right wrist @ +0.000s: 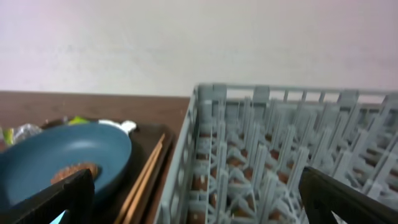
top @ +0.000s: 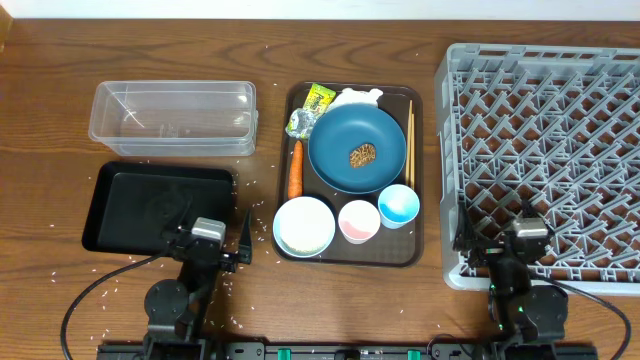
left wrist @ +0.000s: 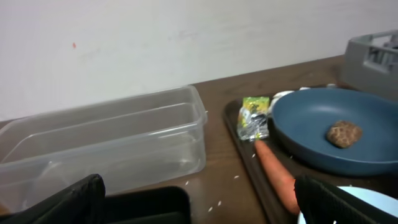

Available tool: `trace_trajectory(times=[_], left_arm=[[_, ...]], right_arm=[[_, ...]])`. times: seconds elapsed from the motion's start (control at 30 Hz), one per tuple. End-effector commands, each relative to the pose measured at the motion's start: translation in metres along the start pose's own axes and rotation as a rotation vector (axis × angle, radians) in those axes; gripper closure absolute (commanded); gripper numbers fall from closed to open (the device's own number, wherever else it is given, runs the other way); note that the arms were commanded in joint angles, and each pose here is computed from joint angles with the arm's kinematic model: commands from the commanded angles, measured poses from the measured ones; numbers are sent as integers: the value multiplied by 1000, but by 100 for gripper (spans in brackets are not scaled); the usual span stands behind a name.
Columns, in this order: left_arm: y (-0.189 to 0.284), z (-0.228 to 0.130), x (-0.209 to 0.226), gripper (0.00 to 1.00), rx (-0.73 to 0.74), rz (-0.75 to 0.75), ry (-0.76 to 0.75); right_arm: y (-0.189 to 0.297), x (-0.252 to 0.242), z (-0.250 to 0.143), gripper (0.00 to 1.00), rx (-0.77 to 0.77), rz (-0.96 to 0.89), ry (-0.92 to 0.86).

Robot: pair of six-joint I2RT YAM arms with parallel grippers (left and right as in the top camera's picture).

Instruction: Sort waste into correct bins and load items into the dishwasher rack

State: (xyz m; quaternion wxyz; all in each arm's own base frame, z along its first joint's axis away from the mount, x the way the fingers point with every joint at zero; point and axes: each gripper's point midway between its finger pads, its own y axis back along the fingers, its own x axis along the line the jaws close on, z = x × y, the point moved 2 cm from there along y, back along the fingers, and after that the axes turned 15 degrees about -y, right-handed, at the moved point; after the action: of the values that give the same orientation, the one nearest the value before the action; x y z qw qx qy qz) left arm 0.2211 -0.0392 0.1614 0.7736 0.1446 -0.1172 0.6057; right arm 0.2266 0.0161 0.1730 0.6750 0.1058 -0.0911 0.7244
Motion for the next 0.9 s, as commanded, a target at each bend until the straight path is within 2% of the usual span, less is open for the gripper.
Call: trace_trajectory(times=[0.0,0.17,0.3,0.4,0.5,0.6,0.73,0.87], left_arm=[[0,7,-16,2,-65,-97,-4],[7,51,-11,2,-268,-99,-30],[14,72,-4,2,-315,-82,-26],[21,93,4,2,-330,-76,3],[24,110,12,2,-264,-92,45],[23,129,21,2,-163,-119,71],[7,162,36,2,-23,-168,108],[-18,186,50,2,154,-222,206]], right_arm=[[0,-2,-1,1,1,-6,-15],[1,11,6,1,-22,73,-50],[7,40,29,1,-91,250,-59],[16,54,59,1,-144,300,-77],[23,62,92,1,-150,299,-75],[20,70,115,1,-81,285,-86],[0,87,140,1,93,293,-149],[-33,110,157,1,308,346,-190]])
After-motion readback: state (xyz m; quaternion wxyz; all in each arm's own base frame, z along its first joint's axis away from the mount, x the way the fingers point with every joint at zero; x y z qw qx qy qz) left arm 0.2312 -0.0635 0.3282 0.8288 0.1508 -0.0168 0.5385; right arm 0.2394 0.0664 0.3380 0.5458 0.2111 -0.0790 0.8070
